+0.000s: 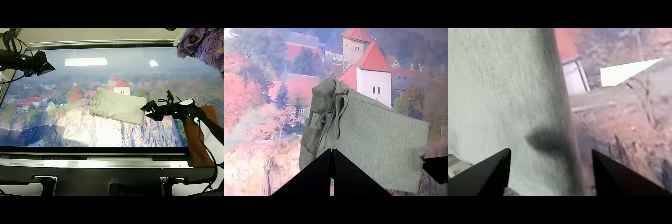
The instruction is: Fold the clothes and pants, and hang the long-sleeved shirts on hangers.
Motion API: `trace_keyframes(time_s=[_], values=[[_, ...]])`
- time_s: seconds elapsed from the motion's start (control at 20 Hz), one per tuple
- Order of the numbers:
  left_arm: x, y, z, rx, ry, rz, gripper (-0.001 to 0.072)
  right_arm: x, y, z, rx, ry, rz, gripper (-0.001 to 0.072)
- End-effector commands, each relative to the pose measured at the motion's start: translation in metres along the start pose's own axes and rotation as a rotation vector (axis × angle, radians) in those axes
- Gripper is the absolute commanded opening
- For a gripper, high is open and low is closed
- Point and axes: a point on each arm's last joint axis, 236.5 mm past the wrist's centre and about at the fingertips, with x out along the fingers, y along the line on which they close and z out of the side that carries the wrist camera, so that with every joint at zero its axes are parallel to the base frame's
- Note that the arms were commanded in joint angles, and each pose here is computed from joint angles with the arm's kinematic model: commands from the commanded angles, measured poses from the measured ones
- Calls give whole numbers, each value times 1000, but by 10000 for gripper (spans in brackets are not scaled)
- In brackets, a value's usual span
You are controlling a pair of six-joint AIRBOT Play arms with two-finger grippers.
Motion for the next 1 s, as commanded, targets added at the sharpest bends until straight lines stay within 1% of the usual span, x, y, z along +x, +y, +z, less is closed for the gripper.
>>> trace_keyframes(time_s=[0.0, 0.05, 0.1, 0.15, 0.2, 0.35, 0.45, 0.65, 0.75, 0.95], values=[[0, 1, 0, -1, 0, 1, 19, 20, 0, 4, -4, -39, -3, 426], [0, 1, 0, -1, 0, 1, 19, 22, 1, 5, -6, -47, -3, 335], [0, 1, 0, -1, 0, 1, 19, 24, 4, 7, -9, -57, 1, 228], [1, 1, 0, -1, 1, 1, 19, 25, 11, 7, -5, -60, 23, 102], [1, 2, 0, -2, 2, 2, 19, 22, 23, 11, -17, -63, 56, 32], [2, 2, 0, -2, 3, 2, 19, 0, 66, 40, -98, -102, 98, 31], [2, 2, 0, -2, 3, 2, 19, -23, 88, 71, -119, -168, 61, 31], [2, 2, 0, -3, 4, 2, 19, -93, 121, 132, -81, -338, 36, 31], [2, 2, 0, -2, 4, 2, 19, -129, 126, 150, -48, -390, 44, 30], [2, 2, 0, -3, 4, 2, 19, -203, 113, 178, 5, -502, 9, 30]])
